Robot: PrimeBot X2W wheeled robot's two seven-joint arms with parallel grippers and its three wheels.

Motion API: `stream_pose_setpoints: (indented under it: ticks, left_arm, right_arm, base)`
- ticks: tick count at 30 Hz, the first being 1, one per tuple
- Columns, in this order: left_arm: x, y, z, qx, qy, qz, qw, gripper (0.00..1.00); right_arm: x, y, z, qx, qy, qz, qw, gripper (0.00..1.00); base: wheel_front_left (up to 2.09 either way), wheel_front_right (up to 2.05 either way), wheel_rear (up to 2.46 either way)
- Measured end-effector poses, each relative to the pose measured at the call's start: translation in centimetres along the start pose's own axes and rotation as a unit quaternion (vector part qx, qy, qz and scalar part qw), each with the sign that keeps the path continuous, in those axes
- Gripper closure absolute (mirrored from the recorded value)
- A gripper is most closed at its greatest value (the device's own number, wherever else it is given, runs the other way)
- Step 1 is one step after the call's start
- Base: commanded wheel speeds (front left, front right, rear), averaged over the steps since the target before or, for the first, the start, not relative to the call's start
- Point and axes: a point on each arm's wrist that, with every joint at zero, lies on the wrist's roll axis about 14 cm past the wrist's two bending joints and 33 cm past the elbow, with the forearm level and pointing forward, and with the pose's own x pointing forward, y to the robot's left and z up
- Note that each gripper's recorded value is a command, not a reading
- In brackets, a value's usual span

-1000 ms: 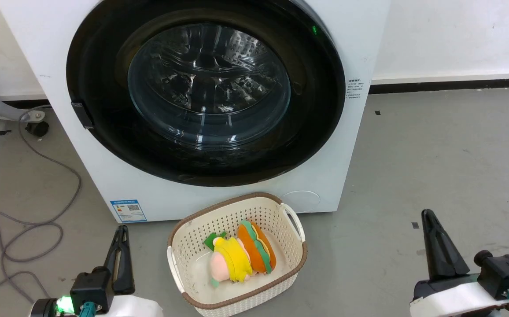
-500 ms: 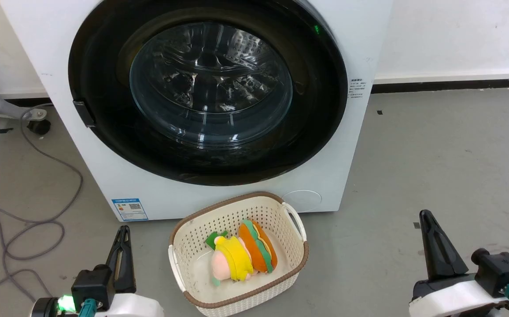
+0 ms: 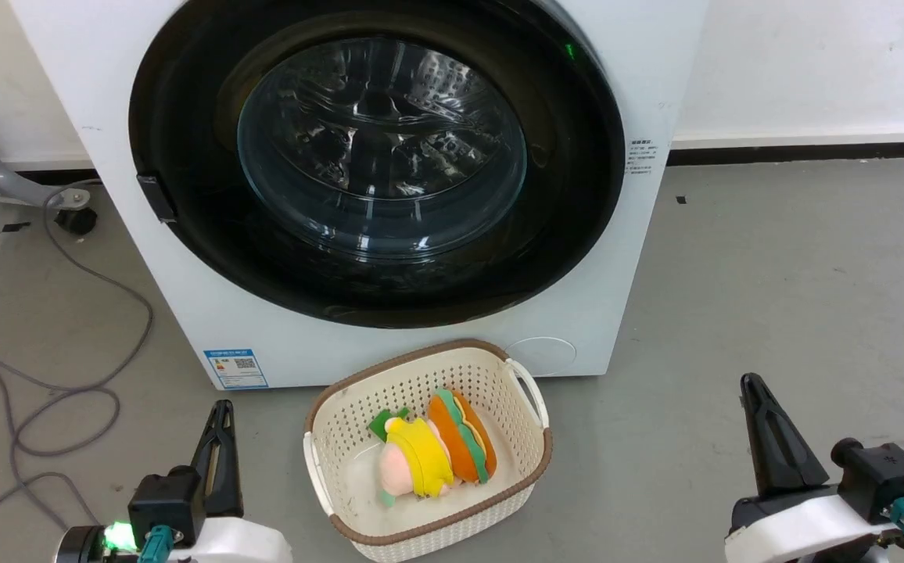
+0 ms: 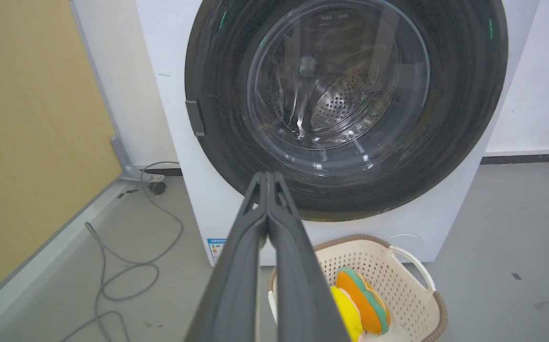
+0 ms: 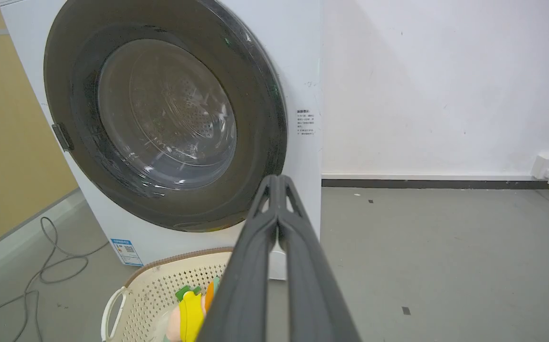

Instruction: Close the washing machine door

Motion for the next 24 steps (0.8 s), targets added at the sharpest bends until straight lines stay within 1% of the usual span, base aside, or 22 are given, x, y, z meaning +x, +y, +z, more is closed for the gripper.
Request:
stream_pose_setpoints:
  ticks: [24]
  left_arm:
    - [-0.07,0.09,-0.04,-0.003,0.013,-0.001,1.0,1.0]
  right_arm:
    - [0.47,0.79,-0.28,-0.016,0.017,0.014,1.0,1.0]
  base:
    - [0.0,0.0,0.0]
